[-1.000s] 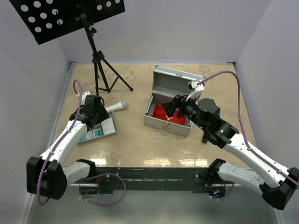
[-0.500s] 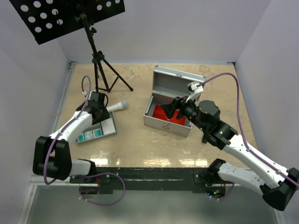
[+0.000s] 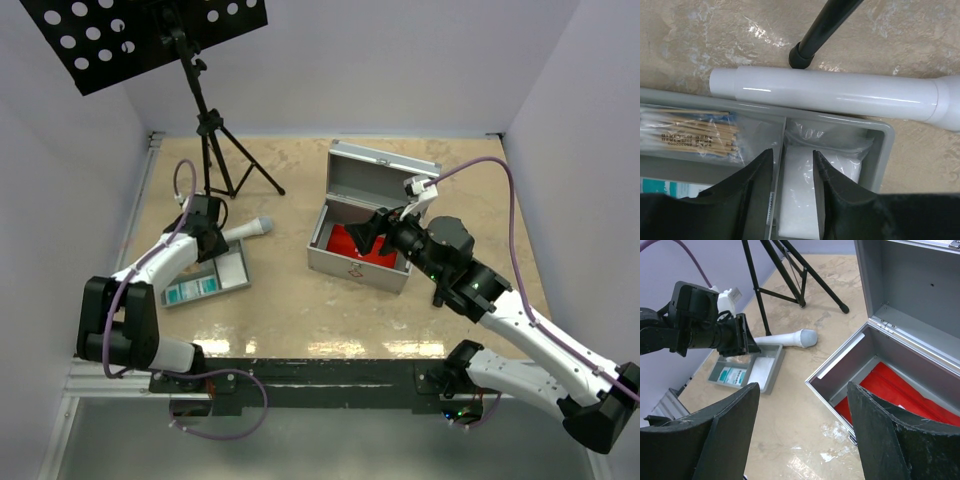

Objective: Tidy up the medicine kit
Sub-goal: Pick up the medicine box compartment at the center of the board.

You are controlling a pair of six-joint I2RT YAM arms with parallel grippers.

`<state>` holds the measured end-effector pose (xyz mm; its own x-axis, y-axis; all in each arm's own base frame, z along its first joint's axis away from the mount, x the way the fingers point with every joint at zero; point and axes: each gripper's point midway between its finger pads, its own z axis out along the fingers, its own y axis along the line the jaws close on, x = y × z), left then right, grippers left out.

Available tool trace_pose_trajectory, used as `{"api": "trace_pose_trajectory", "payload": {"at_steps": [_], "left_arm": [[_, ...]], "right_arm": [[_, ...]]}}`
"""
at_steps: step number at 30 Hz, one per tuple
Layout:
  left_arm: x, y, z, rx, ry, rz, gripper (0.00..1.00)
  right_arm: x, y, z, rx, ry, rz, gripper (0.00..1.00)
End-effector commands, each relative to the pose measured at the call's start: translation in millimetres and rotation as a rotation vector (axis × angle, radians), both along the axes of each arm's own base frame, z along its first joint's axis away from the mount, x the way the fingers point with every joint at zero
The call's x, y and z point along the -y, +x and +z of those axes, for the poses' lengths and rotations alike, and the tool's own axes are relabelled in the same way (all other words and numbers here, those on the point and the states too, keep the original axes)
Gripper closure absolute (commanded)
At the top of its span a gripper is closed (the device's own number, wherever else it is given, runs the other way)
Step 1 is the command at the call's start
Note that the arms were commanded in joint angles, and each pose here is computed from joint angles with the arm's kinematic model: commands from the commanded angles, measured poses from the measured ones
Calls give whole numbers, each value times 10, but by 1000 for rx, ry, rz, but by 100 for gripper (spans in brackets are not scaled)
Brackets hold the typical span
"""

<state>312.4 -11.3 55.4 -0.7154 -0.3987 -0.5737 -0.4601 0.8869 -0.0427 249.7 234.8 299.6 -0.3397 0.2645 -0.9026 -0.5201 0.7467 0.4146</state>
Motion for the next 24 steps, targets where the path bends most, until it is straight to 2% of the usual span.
{"api": "trace_pose_trajectory", "payload": {"at_steps": [1,5,12,16,17,21,24], "left_arm": [[-47,78,-7,25,24,-20,66],[-40,64,-59,11,23,-27,75],[-42,35,-170,-14,15,-28,71],[-39,30,-224,-31,8,-37,74],[-37,22,-240,-38,6,-39,76],[-35,26,-178,-14,0,-38,97],[-16,16,-17,29,-14,-39,100]], "right_arm": [[-12,10,46,24,10,4,25],[-23,18,19,18,7,4,25],[-22,40,-12,9,-4,-5,25],[-27,46,-39,3,-9,-5,25],[-27,45,-35,3,-9,-5,24],[-18,44,2,8,-5,-8,25],[-11,37,31,10,-3,-8,25]]}}
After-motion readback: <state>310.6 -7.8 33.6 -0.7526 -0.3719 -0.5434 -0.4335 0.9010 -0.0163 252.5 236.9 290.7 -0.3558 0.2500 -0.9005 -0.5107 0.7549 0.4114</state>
